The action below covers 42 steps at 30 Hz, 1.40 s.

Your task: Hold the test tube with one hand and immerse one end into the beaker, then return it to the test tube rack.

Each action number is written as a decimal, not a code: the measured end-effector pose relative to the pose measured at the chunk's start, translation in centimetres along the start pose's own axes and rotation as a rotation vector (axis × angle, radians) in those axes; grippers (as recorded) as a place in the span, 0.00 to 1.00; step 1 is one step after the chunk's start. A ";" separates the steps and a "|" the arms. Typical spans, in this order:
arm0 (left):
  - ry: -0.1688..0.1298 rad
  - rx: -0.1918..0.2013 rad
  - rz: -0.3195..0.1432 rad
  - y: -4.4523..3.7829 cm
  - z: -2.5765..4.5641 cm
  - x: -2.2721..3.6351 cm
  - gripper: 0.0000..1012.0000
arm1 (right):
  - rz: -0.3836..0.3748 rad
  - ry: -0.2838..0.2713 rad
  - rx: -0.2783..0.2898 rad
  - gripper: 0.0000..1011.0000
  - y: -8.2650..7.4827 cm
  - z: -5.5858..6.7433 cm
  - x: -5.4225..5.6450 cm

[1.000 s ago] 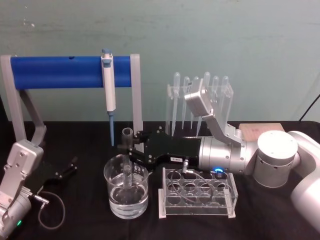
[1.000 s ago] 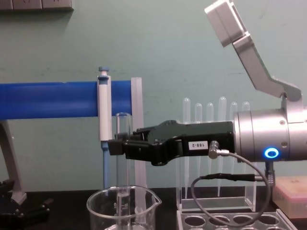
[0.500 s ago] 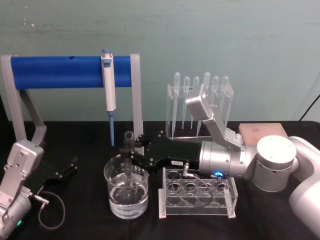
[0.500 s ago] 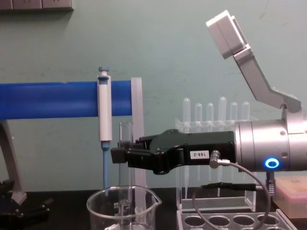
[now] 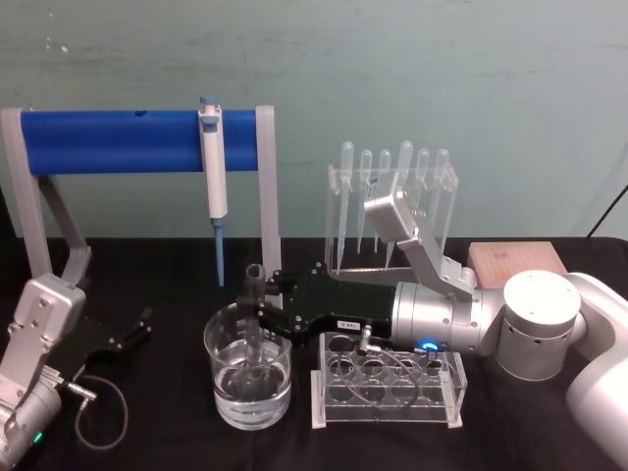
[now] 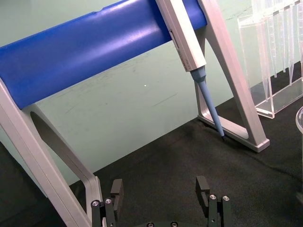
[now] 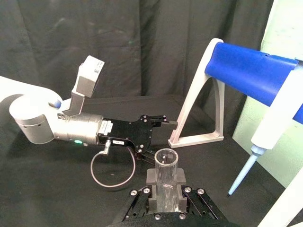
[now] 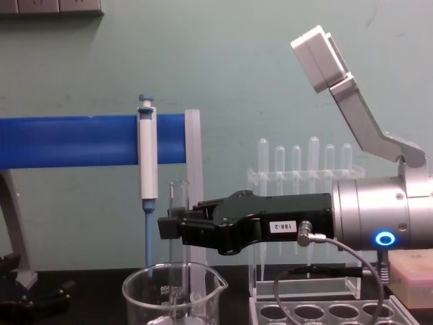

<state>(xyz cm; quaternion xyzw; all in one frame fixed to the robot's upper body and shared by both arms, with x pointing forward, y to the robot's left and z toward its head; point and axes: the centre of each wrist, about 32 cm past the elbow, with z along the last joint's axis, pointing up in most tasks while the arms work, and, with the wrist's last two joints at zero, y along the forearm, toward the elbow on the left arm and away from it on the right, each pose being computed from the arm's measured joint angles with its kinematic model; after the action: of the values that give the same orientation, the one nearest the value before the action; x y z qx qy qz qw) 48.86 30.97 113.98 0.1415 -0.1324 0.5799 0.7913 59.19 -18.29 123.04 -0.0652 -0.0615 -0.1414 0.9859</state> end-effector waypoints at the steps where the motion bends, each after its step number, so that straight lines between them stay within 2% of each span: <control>1: 0.000 0.000 0.000 0.00 0.00 0.00 0.99 | 0.000 0.000 0.000 0.22 0.0 0.0 0.0; 42: 0.000 0.000 0.000 0.00 0.00 0.00 0.99 | 0.001 0.000 0.001 0.22 0.0 0.1 0.0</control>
<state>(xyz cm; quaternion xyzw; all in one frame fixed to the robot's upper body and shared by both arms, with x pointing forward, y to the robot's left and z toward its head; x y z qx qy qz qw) 48.86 30.97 113.98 0.1415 -0.1325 0.5799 0.7913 59.20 -18.28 123.12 -0.0647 -0.0614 -0.1408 0.9860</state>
